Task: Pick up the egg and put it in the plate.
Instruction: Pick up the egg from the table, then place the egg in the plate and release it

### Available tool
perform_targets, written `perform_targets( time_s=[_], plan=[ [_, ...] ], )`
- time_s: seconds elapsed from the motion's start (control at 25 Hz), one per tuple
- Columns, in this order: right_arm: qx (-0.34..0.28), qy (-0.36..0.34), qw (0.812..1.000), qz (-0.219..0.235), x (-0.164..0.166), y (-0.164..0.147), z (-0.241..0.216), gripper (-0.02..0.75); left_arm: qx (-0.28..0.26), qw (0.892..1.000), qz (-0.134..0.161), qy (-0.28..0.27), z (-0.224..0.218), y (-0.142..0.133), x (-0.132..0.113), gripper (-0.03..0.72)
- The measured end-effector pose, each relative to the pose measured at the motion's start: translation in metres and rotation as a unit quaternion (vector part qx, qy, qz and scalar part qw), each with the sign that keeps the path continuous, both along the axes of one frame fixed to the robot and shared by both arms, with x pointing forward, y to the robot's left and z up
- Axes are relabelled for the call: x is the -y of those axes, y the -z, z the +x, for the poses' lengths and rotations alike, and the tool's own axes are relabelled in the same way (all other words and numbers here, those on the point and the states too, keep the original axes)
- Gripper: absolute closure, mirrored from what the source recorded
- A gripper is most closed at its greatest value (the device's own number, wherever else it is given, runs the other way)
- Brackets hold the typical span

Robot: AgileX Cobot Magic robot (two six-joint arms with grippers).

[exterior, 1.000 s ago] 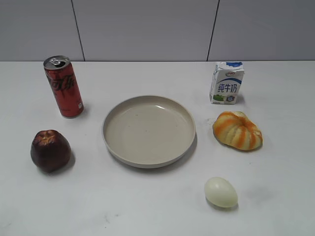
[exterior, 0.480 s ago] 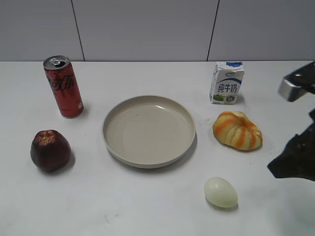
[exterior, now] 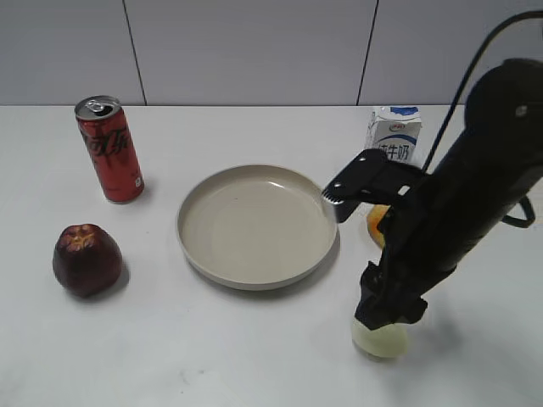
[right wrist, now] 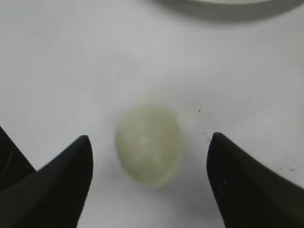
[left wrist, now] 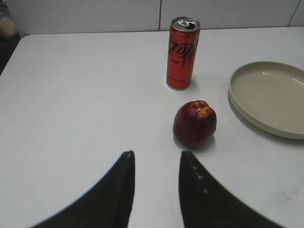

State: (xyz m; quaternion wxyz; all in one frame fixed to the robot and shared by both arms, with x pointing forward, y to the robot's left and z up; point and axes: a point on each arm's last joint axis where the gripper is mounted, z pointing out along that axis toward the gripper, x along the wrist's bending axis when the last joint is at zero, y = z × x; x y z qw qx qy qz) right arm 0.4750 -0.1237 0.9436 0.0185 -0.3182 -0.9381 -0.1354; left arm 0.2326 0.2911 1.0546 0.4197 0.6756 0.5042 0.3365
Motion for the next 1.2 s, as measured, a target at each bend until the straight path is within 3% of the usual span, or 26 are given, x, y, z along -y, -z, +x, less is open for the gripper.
perform_targets(
  time_s=[0.32,0.4,0.56,0.76,1.0,1.2],
  plan=[
    [-0.034,-0.029,0.998,-0.055,-0.006,0.041,0.005,0.172,0.0,1.0,0.0,0.0,0.0,0.0,0.0,0.453],
    [-0.03,-0.031,0.997,-0.059,-0.006,0.044,0.007,0.183,0.0,1.0,0.0,0.0,0.0,0.0,0.0,0.453],
    [-0.033,-0.034,0.997,-0.066,-0.005,0.047,0.007,0.293,0.0,1.0,0.0,0.0,0.0,0.0,0.0,0.453],
    [-0.051,-0.04,0.995,-0.072,-0.008,0.04,0.01,0.293,0.0,1.0,0.0,0.0,0.0,0.0,0.0,0.453],
    [-0.005,-0.044,0.998,-0.034,-0.032,-0.004,0.042,0.293,0.0,1.0,0.0,0.0,0.0,0.0,0.0,0.453],
    [0.095,0.0,0.993,0.07,-0.059,-0.046,0.074,0.293,0.0,1.0,0.0,0.0,0.0,0.0,0.0,0.453]
  ],
)
